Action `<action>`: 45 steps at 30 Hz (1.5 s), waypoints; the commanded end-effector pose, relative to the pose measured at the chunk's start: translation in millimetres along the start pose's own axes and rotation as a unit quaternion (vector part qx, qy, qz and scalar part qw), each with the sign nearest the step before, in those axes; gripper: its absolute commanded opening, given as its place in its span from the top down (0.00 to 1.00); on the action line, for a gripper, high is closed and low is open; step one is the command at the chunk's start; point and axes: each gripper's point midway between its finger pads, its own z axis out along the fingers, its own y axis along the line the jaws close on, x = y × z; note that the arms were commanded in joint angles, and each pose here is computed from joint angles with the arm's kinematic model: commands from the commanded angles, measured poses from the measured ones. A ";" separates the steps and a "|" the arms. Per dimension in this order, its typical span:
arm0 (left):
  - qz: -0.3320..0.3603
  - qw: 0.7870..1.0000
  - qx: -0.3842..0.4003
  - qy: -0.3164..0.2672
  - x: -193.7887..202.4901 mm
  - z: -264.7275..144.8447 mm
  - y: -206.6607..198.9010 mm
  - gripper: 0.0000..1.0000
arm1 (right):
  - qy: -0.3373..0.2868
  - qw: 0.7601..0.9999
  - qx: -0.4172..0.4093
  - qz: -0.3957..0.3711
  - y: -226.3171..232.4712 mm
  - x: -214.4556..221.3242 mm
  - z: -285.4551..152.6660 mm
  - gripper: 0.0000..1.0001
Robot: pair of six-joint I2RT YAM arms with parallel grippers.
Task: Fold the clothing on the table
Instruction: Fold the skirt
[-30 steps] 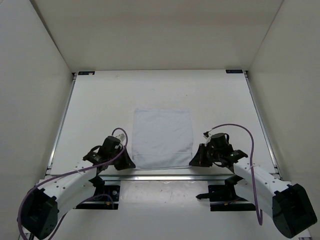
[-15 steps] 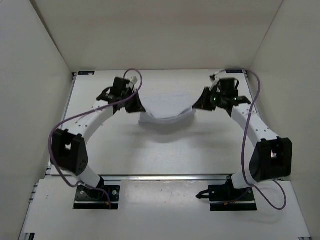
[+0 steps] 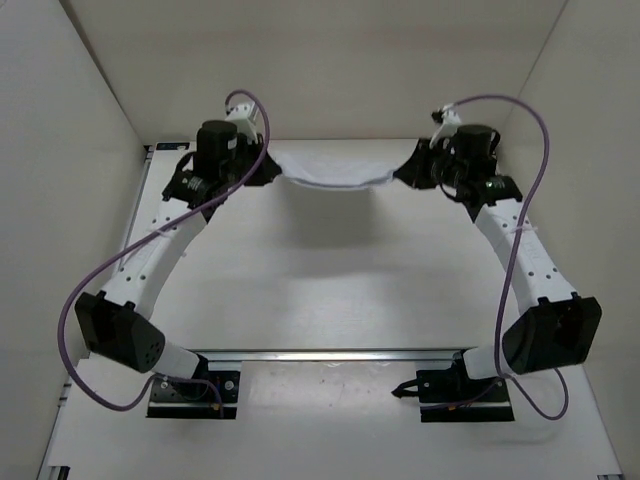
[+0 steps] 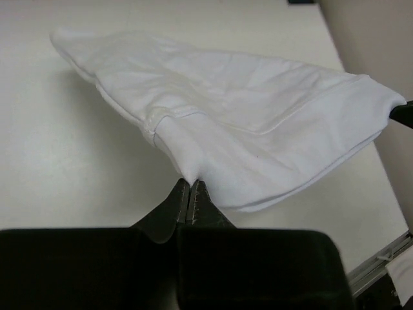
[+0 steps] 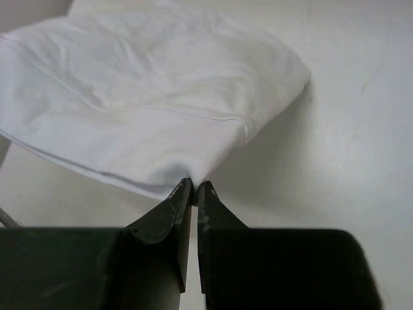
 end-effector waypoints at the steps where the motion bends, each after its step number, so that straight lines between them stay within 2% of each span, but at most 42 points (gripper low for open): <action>1: 0.002 0.997 -0.025 0.070 67.7 -8.8 14.6 1.00 | 0.059 0.998 0.010 0.018 -0.2 68.2 -13.0 1.00; 3: -0.013 0.992 -0.033 0.120 122.6 -23.9 22.7 1.00 | 0.108 0.993 0.026 0.044 -2.2 126.0 -22.7 1.00; 4: -0.021 0.992 -0.025 0.125 133.2 -35.3 14.9 1.00 | 0.111 0.993 0.018 0.044 9.8 134.3 -32.4 1.00; 6: -0.040 0.984 -0.030 0.169 184.3 -54.1 18.9 1.00 | 0.155 0.985 0.005 0.081 26.5 184.2 -44.5 1.00; 7: -0.050 0.981 -0.028 0.186 203.0 -68.5 18.9 1.00 | 0.153 0.985 -0.004 0.084 36.2 188.5 -53.9 1.00; 9: -0.063 0.978 -0.023 0.199 220.4 -88.7 16.3 1.00 | 0.189 0.975 -0.019 0.113 56.8 226.6 -64.9 1.00; 11: -0.083 0.973 -0.022 0.215 231.5 -106.8 15.7 1.00 | 0.206 0.970 -0.034 0.127 73.0 244.2 -75.6 1.00; 14: -0.103 0.964 -0.034 0.242 240.6 -107.0 26.7 1.00 | 0.206 0.968 -0.033 0.137 68.0 241.6 -69.9 1.00; 16: -0.099 0.963 -0.040 0.246 237.5 -95.8 31.7 1.00 | 0.211 0.965 -0.048 0.149 59.2 236.3 -59.7 1.00; 20: -0.110 0.962 -0.053 0.246 221.7 -52.5 49.2 1.00 | 0.221 0.963 -0.020 0.153 26.3 231.3 -27.6 1.00; 23: -0.104 0.967 -0.041 0.229 185.6 -16.5 50.4 1.00 | 0.211 0.964 -0.023 0.157 11.0 207.7 -5.9 1.00; 24: -0.099 0.962 -0.046 0.250 191.9 -3.6 54.8 1.00 | 0.198 0.968 -0.025 0.152 9.9 194.1 1.3 1.00; 27: -0.077 0.971 -0.039 0.224 149.7 28.6 54.2 1.00 | 0.171 0.976 -0.022 0.130 2.9 165.6 19.3 1.00; 30: -0.085 0.972 -0.037 0.217 132.1 56.5 63.3 1.00 | 0.148 0.981 -0.021 0.125 -9.8 140.0 35.5 1.00; 37: -0.104 0.960 -0.062 0.252 148.4 112.2 98.5 1.00 | 0.153 0.978 -0.009 0.140 -50.8 131.8 75.2 1.00; 43: -0.103 0.959 -0.075 0.255 149.3 117.5 105.2 1.00 | 0.193 0.969 -0.017 0.150 -51.5 144.7 102.6 1.00; 45: -0.102 0.964 -0.059 0.240 139.2 114.0 101.2 1.00 | 0.182 0.973 -0.019 0.142 -45.9 138.3 105.5 1.00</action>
